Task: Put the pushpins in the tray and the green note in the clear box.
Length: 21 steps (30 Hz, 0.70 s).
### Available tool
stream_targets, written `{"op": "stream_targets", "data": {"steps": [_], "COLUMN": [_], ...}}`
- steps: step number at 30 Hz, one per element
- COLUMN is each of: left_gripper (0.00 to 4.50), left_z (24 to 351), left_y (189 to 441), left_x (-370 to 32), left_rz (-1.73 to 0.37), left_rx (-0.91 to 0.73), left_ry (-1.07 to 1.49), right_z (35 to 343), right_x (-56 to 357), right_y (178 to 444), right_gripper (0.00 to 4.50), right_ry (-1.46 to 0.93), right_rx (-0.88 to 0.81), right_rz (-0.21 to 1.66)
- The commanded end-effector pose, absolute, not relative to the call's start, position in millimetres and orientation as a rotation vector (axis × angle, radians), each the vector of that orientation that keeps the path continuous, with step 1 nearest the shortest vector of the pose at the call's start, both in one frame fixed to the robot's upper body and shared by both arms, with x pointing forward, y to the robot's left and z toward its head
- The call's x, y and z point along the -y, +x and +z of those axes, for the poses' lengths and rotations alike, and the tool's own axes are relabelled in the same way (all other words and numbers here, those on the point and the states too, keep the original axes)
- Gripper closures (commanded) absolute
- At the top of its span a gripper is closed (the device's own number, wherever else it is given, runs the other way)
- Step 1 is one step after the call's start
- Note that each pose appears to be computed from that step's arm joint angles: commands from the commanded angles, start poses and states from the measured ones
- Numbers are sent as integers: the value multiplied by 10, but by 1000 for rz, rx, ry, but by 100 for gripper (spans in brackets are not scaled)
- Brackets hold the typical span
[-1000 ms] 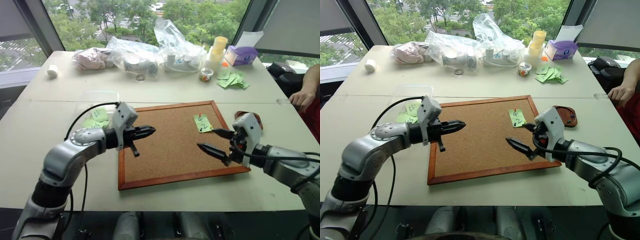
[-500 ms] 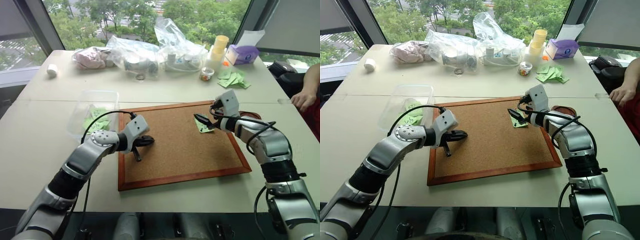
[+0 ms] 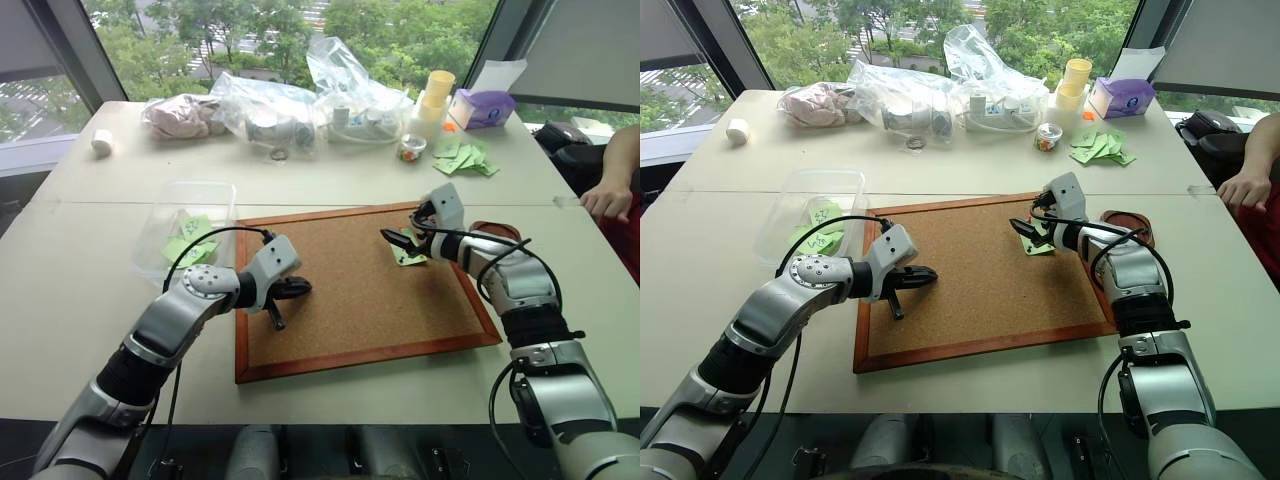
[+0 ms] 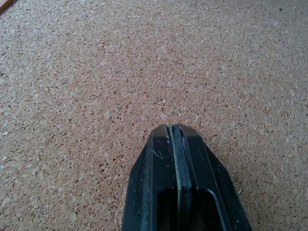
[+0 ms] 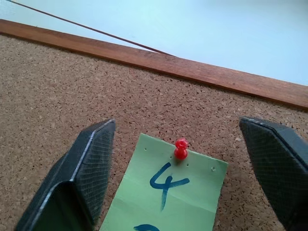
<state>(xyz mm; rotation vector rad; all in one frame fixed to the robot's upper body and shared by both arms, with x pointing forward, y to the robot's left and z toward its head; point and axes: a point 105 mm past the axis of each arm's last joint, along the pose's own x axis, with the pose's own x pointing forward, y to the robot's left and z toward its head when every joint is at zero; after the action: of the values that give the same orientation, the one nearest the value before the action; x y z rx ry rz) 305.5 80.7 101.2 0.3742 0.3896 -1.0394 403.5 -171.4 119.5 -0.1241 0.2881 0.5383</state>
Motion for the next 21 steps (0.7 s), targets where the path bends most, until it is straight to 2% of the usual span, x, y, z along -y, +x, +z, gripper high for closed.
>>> {"op": "stream_targets", "data": {"steps": [1, 5, 12, 21], "left_gripper": [450, 450, 450, 450], "left_z": [1036, 1027, 1037, 854], "left_y": [3008, 3005, 3016, 2954], "left_x": [-763, -773, -785, -851], "left_rz": [-1064, -1060, -1058, -1057], "left_rx": [-378, -382, -381, -483], "left_ry": [373, 383, 392, 440], "right_z": [1362, 1320, 1381, 1597], "right_x": [1716, 1698, 1725, 1810], "right_y": [4076, 4058, 4068, 4075], "right_gripper": [242, 448, 448, 448], "right_ry": [-124, -111, -86, -55], "right_rx": [-228, -241, -206, -96], "right_rz": [536, 547, 521, 483]}}
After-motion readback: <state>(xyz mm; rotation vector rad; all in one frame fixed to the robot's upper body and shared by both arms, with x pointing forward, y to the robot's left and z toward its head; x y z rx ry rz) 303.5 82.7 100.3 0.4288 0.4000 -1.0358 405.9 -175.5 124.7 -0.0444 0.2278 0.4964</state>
